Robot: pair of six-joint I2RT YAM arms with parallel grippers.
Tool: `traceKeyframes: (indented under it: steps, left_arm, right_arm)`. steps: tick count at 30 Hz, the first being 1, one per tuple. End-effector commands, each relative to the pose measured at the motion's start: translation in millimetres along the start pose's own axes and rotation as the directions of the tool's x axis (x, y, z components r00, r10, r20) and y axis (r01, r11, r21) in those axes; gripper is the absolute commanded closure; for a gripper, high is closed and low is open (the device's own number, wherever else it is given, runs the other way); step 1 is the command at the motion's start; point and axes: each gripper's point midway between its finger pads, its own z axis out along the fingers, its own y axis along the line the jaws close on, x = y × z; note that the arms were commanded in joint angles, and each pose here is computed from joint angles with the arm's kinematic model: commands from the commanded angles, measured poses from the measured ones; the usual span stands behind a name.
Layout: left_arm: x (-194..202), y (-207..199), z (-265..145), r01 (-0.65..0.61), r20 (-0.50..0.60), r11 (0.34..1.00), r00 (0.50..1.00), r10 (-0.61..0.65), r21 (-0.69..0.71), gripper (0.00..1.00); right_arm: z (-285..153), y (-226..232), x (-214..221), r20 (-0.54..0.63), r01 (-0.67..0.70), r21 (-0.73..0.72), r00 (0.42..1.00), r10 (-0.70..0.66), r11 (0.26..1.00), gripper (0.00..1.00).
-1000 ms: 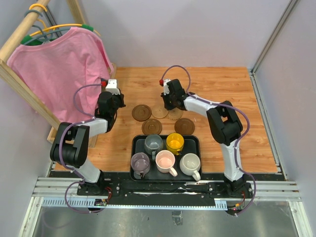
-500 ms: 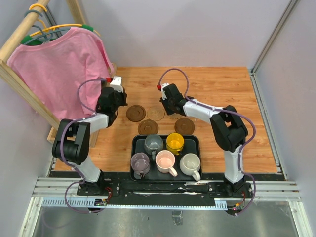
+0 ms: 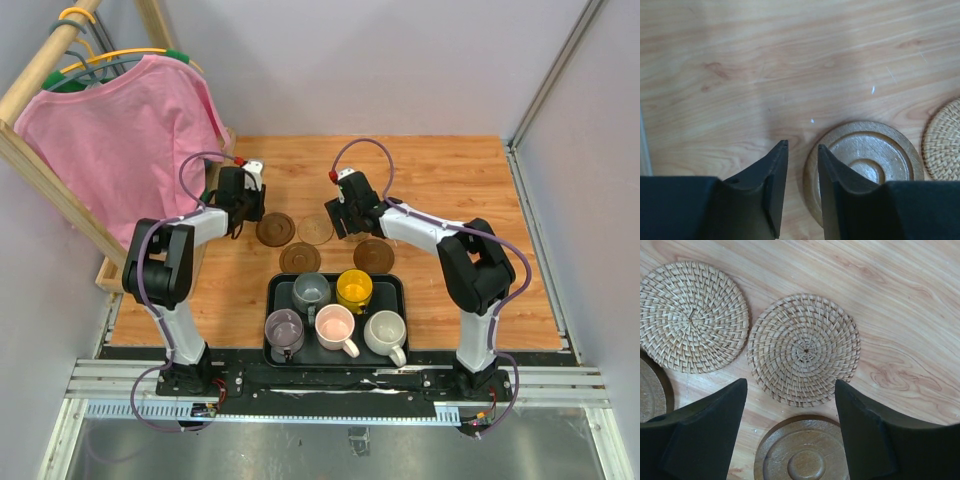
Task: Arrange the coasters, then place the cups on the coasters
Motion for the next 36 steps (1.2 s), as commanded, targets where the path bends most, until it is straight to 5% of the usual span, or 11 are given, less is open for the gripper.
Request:
traceKeyframes:
  steps: [1,5,9,21,36]
  left_arm:
    - [15.5,-20.9,-11.3,0.035,-0.064,0.998,0.997,-0.032,0.057,0.64]
    - [1.5,-25.5,-28.1,0.084,-0.001,0.996,0.996,-0.084,0.043,0.54]
    - [-2.7,-35.2,-39.7,0.092,0.025,0.995,0.995,-0.093,0.034,0.39]
    - [16.2,-59.5,-40.9,0.103,-0.014,0.994,0.995,-0.102,0.024,0.54]
    - [37.2,-60.9,-13.6,0.151,-0.112,0.989,0.982,-0.150,-0.005,0.55]
  right_arm:
    - [2.9,-2.2,5.3,-0.022,-0.025,-0.003,0.999,0.025,1.000,0.24]
    - [7.0,8.0,-1.2,-0.015,-0.035,-0.053,0.999,0.035,0.998,0.05]
    - [10.4,14.3,-9.9,-0.006,-0.059,-0.077,0.998,0.059,0.995,0.01]
    - [31.1,16.9,-3.4,-0.053,-0.127,-0.049,0.991,0.124,0.991,0.01]
    - [57.3,16.6,12.5,-0.136,-0.153,0.006,0.979,0.152,0.988,0.03]
